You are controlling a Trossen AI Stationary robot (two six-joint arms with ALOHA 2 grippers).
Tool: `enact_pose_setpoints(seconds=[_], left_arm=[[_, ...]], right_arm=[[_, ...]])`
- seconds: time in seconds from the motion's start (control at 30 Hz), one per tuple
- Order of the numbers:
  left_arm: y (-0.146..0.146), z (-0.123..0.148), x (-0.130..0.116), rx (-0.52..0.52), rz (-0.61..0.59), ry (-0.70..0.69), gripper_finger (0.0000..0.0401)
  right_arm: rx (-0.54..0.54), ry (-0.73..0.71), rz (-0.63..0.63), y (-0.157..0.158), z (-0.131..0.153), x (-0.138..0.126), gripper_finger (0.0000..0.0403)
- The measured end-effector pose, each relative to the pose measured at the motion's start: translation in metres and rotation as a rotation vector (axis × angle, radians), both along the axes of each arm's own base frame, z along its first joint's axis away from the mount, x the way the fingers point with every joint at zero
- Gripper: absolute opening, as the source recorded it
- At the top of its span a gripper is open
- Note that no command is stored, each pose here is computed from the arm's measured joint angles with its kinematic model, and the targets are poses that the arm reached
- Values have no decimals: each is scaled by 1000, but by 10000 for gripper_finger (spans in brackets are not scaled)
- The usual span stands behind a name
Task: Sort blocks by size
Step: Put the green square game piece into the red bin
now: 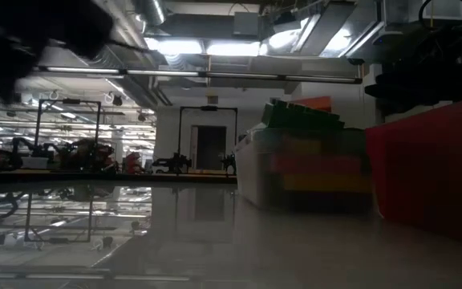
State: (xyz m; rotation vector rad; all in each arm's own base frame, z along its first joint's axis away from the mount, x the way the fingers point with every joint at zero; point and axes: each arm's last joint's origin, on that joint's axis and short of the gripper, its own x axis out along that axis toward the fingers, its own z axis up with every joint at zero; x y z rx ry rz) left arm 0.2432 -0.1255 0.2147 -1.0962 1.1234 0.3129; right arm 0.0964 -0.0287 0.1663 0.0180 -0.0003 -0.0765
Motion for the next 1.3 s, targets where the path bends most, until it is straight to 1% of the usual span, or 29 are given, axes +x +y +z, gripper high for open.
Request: enact_pose_setpoints(seconds=[0.07, 0.13, 0.23, 0.37, 0.43, 0.57, 0.67, 0.87, 1.3], left_arm=[[-13, -2, -9, -57, 54, 69, 237], [-25, -4, -18, -86, 92, 128, 237], [-42, -5, -30, -129, 133, 176, 237], [-60, -8, -43, -162, 200, 220, 237], [-68, -13, -48, -161, 222, 252, 237], [-81, -24, -49, -177, 250, 282, 237], [-86, -33, -44, -178, 238, 273, 237], [-90, -47, -40, -137, 216, 288, 237], [-89, -48, -39, -105, 221, 252, 237]], right_arm=[[0, 0, 0, 0, 0, 0, 214], [0, 0, 0, 0, 0, 0, 214], [0, 0, 0, 0, 0, 0, 214], [0, 0, 0, 0, 0, 0, 214], [0, 0, 0, 0, 0, 0, 214], [0, 0, 0, 0, 0, 0, 214], [0, 0, 0, 0, 0, 0, 214], [0, 0, 0, 0, 0, 0, 214], [0, 0, 0, 0, 0, 0, 214]])
